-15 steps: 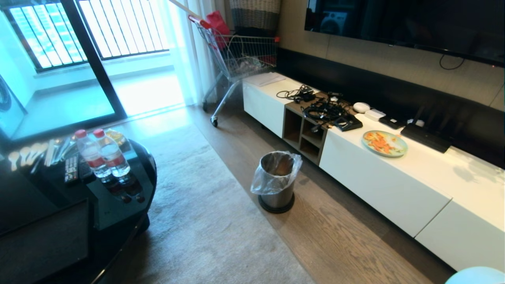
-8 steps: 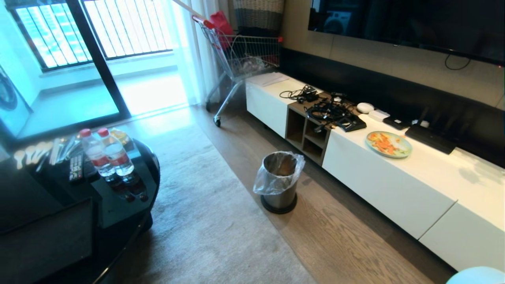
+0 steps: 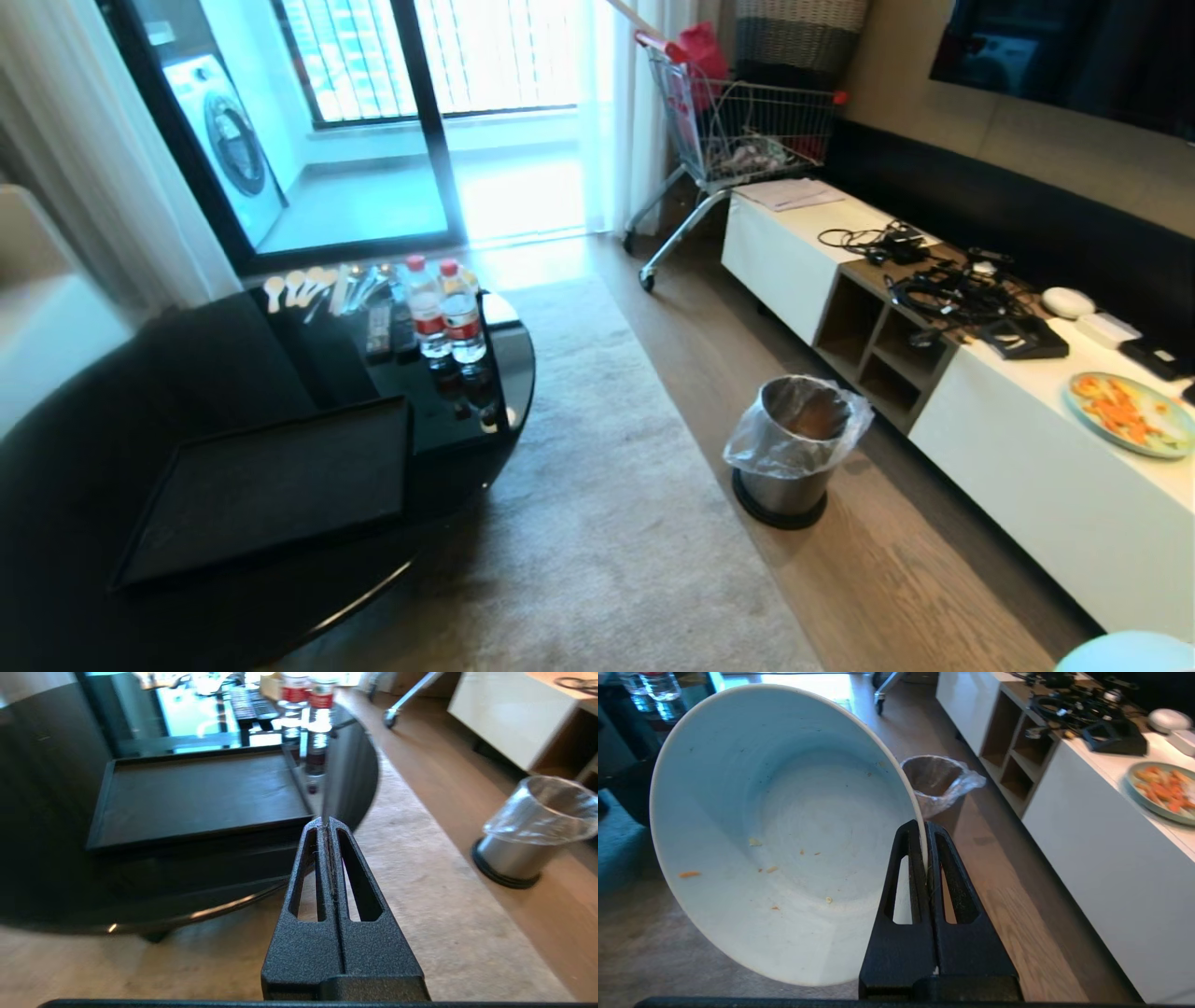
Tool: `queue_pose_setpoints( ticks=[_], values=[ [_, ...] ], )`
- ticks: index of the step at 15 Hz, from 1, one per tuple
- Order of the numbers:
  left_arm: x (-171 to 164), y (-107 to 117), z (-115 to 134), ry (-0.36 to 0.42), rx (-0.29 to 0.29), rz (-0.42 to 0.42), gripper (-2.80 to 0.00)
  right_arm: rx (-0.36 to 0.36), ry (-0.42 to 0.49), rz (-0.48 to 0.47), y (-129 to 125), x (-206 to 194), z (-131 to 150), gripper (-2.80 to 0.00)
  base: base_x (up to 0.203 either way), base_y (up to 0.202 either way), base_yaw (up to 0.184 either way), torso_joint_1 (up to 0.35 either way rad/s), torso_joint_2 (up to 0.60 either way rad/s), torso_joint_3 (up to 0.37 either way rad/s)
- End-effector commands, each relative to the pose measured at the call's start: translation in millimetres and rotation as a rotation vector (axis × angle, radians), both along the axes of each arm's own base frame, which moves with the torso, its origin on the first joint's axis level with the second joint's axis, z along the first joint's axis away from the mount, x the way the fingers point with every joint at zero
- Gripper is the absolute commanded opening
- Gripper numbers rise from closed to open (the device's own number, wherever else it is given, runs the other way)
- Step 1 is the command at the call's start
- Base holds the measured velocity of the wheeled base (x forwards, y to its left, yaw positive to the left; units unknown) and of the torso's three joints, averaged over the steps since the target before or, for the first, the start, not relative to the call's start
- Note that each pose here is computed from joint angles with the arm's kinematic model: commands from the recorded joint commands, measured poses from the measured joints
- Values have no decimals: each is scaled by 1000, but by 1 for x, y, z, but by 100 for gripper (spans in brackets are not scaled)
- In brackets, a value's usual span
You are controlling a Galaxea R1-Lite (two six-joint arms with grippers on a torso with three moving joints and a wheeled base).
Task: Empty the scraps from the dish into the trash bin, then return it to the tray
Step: Put the bowl back to the table
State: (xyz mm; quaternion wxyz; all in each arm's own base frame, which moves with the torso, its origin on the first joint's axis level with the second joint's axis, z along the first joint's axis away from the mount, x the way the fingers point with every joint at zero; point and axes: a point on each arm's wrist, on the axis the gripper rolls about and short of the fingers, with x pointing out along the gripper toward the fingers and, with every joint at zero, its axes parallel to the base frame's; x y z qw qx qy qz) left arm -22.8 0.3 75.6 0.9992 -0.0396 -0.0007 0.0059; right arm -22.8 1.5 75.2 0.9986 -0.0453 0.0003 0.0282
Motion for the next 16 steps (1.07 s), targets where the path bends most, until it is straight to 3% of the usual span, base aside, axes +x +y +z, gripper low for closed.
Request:
queue_pose_setpoints(
  ticks=[1, 16],
  values=[
    [0, 0, 0, -1, -1, 1, -280, 0, 1, 2, 0, 0, 0, -280, -1, -11, 167, 6, 6, -2],
    [0, 0, 0, -1, -1, 1, -280, -1, 1, 1, 0, 0, 0, -280, -2, -10, 167, 3, 3, 2]
  ],
)
